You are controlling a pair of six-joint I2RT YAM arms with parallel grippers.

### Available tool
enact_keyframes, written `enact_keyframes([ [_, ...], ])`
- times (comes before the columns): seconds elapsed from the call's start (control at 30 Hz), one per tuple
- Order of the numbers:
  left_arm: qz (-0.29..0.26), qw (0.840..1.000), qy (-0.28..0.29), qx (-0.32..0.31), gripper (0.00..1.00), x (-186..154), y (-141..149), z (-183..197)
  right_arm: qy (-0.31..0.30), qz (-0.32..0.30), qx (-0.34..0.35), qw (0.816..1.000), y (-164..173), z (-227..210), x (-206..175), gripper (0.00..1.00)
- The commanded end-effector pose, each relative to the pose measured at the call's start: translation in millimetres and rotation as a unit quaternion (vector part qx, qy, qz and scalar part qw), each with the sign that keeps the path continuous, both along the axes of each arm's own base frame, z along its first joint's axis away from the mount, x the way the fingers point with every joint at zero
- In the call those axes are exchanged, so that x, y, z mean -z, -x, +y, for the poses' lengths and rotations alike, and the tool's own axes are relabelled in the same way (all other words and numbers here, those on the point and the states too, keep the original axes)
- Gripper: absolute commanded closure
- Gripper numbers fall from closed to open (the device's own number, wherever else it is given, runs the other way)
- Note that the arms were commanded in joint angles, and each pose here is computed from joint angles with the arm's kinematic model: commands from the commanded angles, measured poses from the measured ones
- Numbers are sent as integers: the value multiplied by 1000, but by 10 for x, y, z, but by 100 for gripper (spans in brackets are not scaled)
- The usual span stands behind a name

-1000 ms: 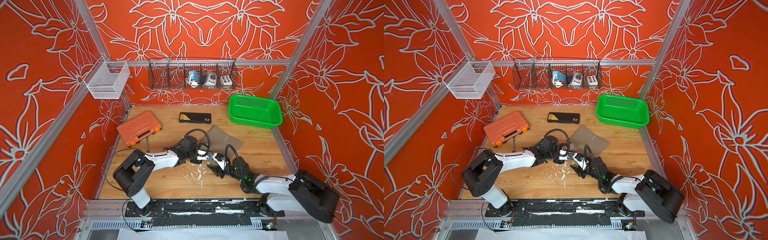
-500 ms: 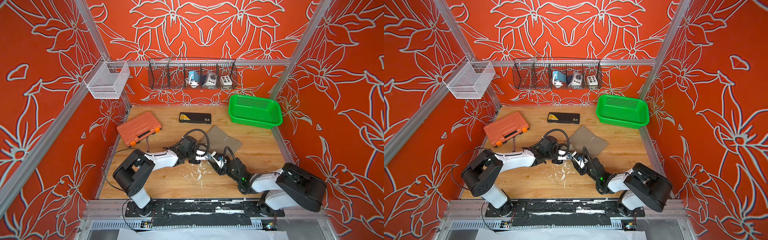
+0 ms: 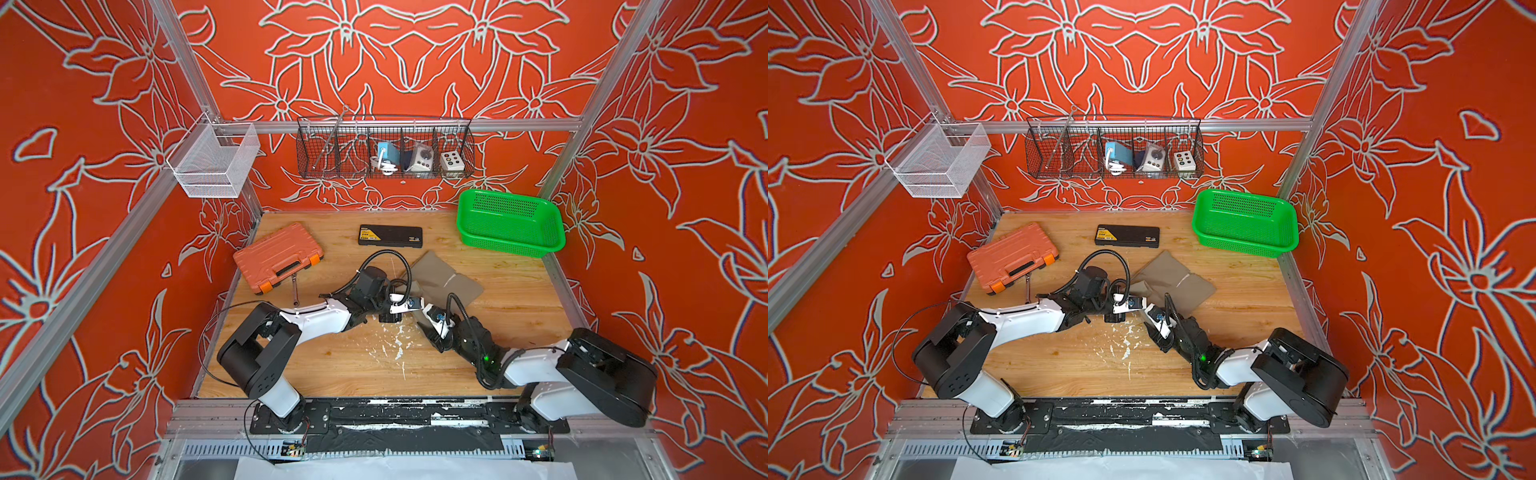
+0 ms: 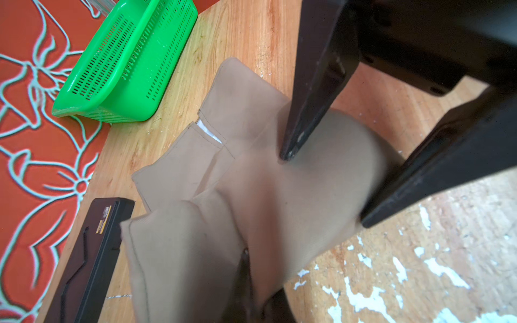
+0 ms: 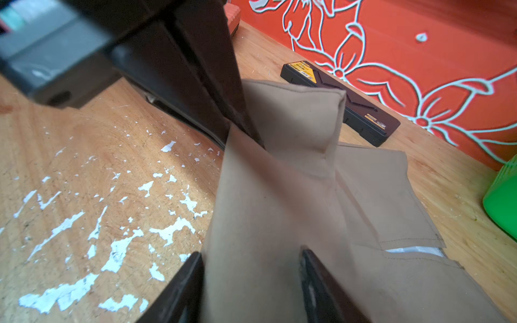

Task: Roll up the skirts
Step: Roll the skirt at the center of the board.

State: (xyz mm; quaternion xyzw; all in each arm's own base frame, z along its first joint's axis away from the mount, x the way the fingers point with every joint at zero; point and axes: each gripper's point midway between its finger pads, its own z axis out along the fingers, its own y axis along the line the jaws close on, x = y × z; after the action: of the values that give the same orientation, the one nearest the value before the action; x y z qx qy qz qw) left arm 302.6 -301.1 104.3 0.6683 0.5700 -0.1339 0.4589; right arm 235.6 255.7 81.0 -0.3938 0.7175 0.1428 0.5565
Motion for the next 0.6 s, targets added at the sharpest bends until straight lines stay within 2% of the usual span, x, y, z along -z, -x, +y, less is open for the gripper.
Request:
enact_keyframes([
  [0.0,-7,999,35,13,100,-199,21,-54,18,16,-3,1000,32,34,112,41],
  [0.3,1,999,33,15,100,-181,34,-63,8,12,-17,1000,94,262,187,38],
  [0.43,-1,999,33,14,100,-194,48,-49,14,4,18,1000,7,222,281,39],
  [0.57,-2,999,33,13,100,-209,57,-40,18,-9,64,998,-100,128,332,45],
])
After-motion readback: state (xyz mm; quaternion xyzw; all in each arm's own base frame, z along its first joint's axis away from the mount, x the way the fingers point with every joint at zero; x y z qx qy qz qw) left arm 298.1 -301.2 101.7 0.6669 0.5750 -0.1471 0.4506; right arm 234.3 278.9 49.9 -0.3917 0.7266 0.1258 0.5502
